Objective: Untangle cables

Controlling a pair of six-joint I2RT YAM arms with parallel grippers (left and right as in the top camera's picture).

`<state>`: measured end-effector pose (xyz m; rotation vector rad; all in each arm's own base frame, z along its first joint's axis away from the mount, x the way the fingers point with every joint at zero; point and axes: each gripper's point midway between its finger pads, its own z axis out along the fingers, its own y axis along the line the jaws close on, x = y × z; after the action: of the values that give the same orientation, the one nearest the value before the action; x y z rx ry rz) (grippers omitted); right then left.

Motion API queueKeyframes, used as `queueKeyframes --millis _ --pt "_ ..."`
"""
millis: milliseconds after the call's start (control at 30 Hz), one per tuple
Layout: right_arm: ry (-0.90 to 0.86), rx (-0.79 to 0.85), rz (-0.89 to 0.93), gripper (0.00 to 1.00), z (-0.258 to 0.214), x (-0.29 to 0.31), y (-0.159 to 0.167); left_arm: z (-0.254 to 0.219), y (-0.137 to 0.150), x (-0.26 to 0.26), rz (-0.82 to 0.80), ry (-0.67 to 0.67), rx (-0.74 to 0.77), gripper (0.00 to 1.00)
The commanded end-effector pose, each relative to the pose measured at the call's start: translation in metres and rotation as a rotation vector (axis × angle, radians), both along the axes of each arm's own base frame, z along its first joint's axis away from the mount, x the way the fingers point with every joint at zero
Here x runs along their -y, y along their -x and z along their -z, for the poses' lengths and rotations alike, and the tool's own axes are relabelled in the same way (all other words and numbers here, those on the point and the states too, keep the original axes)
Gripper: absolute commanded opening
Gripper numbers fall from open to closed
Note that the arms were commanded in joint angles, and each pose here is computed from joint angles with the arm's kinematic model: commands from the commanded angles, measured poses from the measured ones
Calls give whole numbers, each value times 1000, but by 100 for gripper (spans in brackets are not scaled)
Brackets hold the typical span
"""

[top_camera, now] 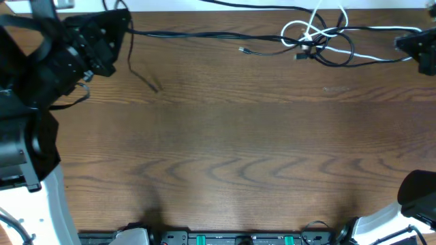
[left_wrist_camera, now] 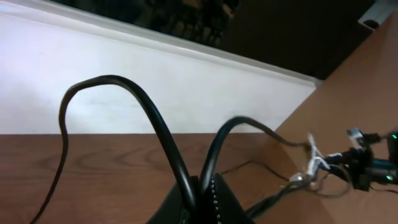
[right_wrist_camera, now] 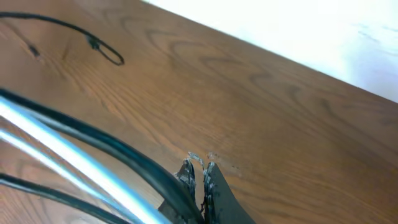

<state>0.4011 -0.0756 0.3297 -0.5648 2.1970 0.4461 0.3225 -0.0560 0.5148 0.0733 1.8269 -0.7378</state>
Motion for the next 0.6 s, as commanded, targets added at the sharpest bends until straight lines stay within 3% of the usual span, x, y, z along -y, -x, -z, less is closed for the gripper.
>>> queueKeyframes --millis 0,333,567 --pt "1 -2 119 1 -1 43 9 -14 0 -45 -173 -38 55 8" --pt "-38 34 300 1 -10 104 22 -25 2 -104 -358 -45 98 8" --pt "-96 63 276 1 -17 99 24 -28 2 -104 -349 -31 107 8"
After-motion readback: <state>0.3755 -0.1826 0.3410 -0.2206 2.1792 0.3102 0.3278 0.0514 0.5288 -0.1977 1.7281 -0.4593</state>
